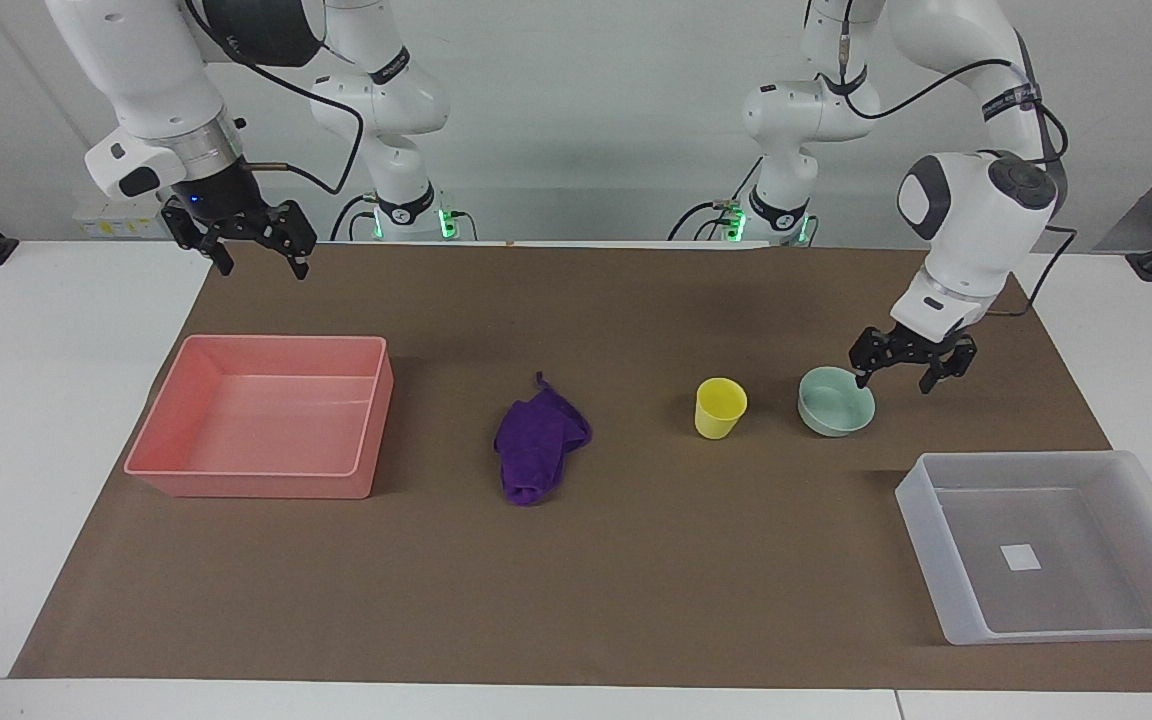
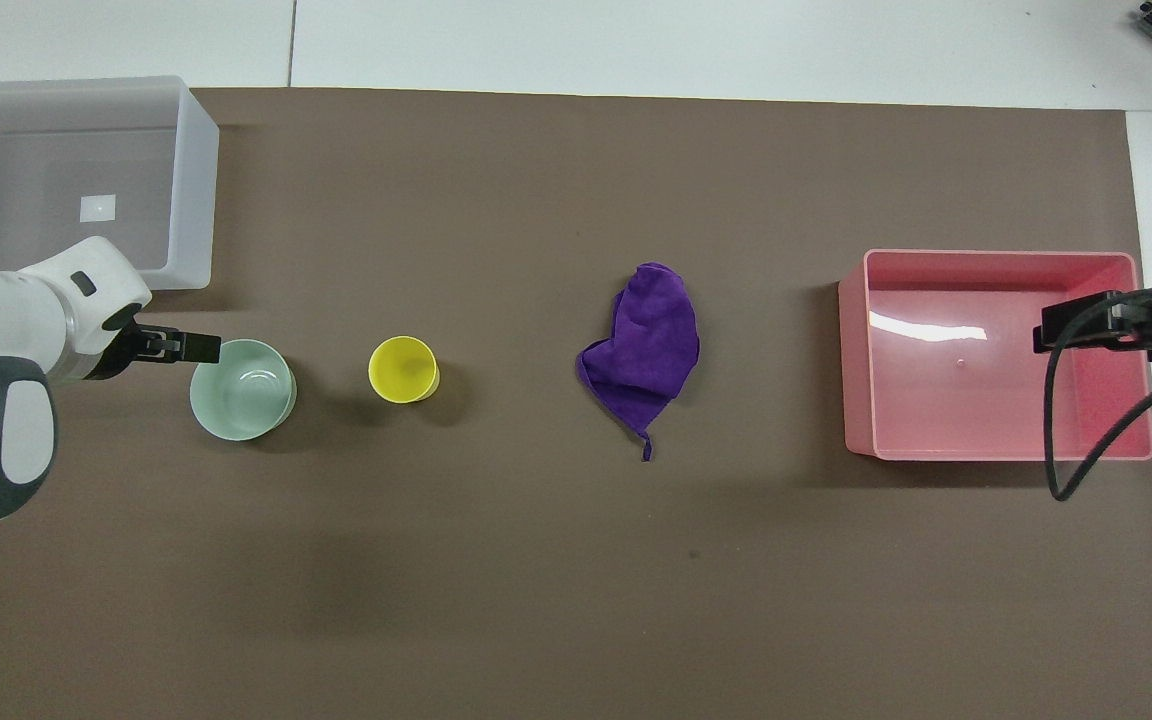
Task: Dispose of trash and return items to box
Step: 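Reach the left gripper to the pale green bowl and grasp its rim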
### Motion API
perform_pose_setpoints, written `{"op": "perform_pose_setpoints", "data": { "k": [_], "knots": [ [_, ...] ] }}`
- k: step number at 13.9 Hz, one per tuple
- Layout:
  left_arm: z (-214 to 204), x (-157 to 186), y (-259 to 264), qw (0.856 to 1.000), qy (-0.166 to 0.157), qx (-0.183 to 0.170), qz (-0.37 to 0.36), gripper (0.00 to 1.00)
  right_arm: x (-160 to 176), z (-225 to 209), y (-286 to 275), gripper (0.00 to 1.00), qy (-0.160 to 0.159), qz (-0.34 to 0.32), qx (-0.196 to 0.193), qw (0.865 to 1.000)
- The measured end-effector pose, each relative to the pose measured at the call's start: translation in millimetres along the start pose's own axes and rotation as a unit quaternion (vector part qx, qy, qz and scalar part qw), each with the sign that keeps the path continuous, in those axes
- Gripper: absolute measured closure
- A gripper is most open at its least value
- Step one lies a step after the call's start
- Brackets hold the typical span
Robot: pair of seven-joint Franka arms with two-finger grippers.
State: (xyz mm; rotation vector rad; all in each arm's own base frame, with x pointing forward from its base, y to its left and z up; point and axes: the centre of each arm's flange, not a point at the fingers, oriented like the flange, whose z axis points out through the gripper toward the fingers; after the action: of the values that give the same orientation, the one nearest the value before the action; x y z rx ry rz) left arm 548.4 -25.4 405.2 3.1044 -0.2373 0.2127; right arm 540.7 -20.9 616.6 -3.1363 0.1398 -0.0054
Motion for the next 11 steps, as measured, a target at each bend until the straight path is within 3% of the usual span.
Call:
{"op": "perform_pose_setpoints", "data": {
  "k": [11],
  "knots": [
    [75, -14, -1, 1.000, -0.001, 0.000, -0.009, 0.00, -4, 6, 8, 0.00, -0.014, 0.007, -0.001, 1.000]
  ]
}}
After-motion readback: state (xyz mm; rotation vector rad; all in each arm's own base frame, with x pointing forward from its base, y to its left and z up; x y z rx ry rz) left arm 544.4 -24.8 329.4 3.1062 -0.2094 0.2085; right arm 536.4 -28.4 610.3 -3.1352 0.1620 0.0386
